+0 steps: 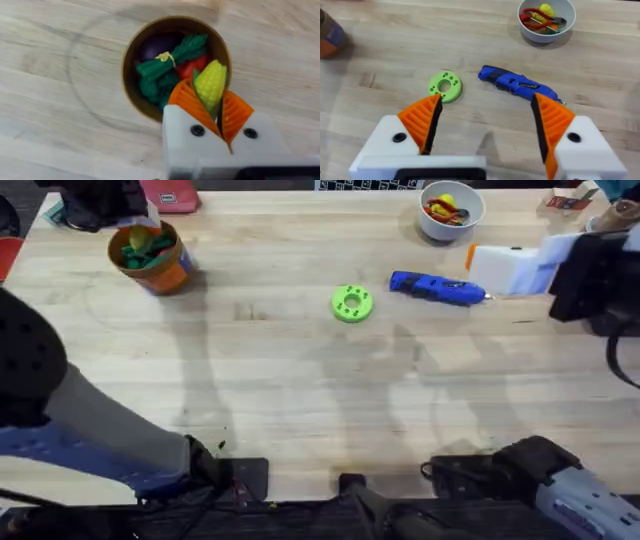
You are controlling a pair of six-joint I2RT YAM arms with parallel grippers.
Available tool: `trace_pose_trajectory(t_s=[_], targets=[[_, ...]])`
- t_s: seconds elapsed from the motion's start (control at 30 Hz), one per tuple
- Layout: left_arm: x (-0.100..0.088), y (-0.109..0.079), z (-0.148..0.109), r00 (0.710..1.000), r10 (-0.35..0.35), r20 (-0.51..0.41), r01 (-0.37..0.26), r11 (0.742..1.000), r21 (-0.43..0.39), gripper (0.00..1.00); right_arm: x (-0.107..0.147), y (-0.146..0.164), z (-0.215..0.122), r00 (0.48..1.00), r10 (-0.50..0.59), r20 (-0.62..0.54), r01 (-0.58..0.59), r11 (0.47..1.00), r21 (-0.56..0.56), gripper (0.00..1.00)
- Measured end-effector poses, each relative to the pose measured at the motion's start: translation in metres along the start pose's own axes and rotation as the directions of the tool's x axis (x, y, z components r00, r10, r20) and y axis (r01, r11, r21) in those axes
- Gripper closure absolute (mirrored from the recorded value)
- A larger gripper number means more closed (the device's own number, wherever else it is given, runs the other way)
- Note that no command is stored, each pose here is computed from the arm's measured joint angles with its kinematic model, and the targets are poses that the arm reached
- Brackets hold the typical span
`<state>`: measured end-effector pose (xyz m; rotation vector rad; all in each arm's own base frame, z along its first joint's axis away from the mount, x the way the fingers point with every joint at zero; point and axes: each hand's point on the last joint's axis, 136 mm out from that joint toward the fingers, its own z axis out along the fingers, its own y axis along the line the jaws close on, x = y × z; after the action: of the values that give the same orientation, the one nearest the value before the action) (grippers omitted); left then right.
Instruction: Pick up the gripper from the table and insert it into the empty holder that is missing its gripper. Then pick up a screw, insert it into the mounting hole, and use the screwdriver to tighten it. Finally, clean up the table by picking up the vegetable and placing it into the bucket.
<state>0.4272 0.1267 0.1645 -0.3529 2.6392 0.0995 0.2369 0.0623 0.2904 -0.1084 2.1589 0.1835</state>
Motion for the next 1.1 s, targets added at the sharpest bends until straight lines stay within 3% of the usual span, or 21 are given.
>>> trace_pose_trajectory(t_s=[0.03, 0.2, 0.23, 0.4, 0.5, 0.67, 0.8, 0.93, 1.1], targets=[[0.0, 0.0, 0.003, 1.0, 0.007, -0.001, -0.007, 1.0, 0.001, 0.931, 0.0, 0.0, 0.0, 1.0, 0.0, 0.0, 0.0, 1.0, 0.0, 0.008], [-0.004, -0.002, 0.003, 1.0, 0.01, 0.014, -0.01, 1.0, 0.002, 0.129, 0.0, 0.0, 0.0, 1.0, 0.0, 0.0, 0.0, 1.0, 0.0, 0.007], [-0.003, -0.002, 0.003, 1.0, 0.009, 0.011, -0.009, 1.0, 0.003, 0.052, 0.0, 0.0, 0.0, 1.0, 0.0, 0.0, 0.0, 1.0, 0.0, 0.007], [0.008, -0.002, 0.001, 0.999, 0.01, -0.032, -0.01, 1.0, 0.004, 0.016, 0.0, 0.0, 0.0, 1.0, 0.0, 0.0, 0.0, 1.0, 0.0, 0.007], [0.011, -0.002, -0.013, 0.999, 0.01, -0.033, -0.01, 1.0, 0.006, 0.015, 0.0, 0.0, 0.0, 1.0, 0.0, 0.0, 0.0, 1.0, 0.0, 0.008], [0.014, -0.011, -0.072, 0.999, 0.023, 0.04, -0.024, 0.999, 0.025, 0.015, 0.0, 0.0, 0.0, 1.0, 0.0, 0.0, 0.0, 1.0, 0.0, 0.007], [0.024, -0.031, -0.126, 0.99, 0.064, 0.129, -0.072, 0.996, 0.058, 0.015, 0.0, 0.0, 0.0, 1.0, 0.0, 0.0, 0.0, 1.0, 0.0, 0.007], [0.061, -0.061, -0.148, 0.98, 0.135, 0.145, -0.152, 0.982, 0.109, 0.014, 0.0, 0.0, 0.0, 1.0, 0.0, -0.002, 0.0, 1.0, 0.0, 0.008], [0.119, -0.091, -0.132, 0.977, 0.207, 0.06, -0.214, 0.961, 0.176, 0.015, 0.01, -0.002, 0.0, 0.999, -0.003, -0.042, 0.003, 1.0, 0.007, 0.007]])
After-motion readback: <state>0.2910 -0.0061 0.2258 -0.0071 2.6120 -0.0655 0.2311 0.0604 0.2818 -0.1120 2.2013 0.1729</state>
